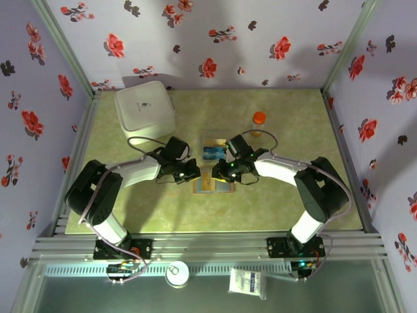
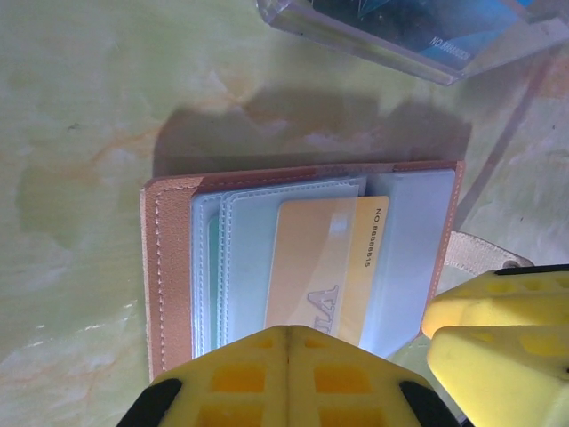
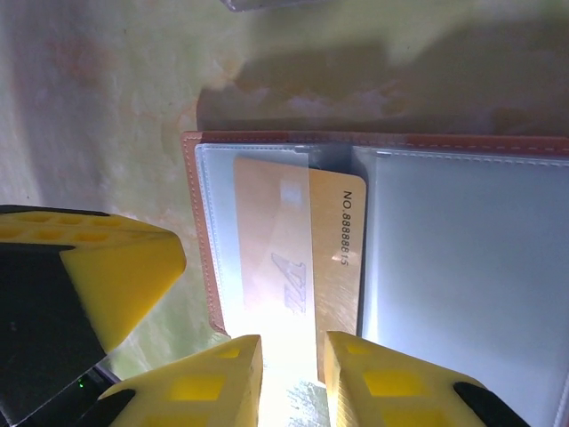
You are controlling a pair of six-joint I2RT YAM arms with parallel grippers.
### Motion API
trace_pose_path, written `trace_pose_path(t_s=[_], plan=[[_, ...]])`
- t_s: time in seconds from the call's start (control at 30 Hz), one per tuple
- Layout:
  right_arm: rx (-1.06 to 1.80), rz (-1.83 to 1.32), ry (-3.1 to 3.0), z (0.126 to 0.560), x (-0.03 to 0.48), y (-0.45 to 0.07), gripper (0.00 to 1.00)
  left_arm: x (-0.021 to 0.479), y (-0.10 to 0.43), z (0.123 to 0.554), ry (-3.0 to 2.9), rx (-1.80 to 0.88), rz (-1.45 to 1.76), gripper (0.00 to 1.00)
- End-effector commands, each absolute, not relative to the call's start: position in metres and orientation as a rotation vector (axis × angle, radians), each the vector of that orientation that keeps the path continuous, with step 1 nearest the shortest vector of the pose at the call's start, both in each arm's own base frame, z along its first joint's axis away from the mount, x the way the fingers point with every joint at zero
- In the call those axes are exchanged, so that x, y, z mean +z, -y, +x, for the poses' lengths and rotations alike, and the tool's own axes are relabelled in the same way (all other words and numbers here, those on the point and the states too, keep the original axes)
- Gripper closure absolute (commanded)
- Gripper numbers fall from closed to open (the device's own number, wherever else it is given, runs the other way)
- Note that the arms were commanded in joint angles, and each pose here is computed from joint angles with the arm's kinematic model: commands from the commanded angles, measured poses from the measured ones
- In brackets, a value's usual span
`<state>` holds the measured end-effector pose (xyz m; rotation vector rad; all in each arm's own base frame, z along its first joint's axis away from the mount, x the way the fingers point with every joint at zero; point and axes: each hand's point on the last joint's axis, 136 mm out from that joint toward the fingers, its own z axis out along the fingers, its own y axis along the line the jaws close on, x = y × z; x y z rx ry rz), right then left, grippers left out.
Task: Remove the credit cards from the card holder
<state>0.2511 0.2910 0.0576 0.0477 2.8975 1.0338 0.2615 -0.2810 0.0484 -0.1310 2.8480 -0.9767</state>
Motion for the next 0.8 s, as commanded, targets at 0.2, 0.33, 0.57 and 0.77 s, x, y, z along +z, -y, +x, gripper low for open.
trace_pose_path(t_s=[0.2,0.33,0.57,0.77], plan=[[1.009,0.084,-2.943,0.247,0.035,-0.286,0.75,0.033,0.288,0.256,-2.902,-0.947,-0.083,1.0],[1.005,0.086,-2.959,0.246,0.027,-0.286,0.75,0.023,0.284,0.252,-2.933,-0.915,-0.089,1.0],[1.094,0.09,-2.925,0.247,0.028,-0.294,0.77,0.014,0.278,0.249,-2.964,-0.864,-0.095,1.0],[1.133,0.083,-2.894,0.249,0.035,-0.297,0.8,0.013,0.278,0.249,-2.968,-0.86,-0.091,1.0]])
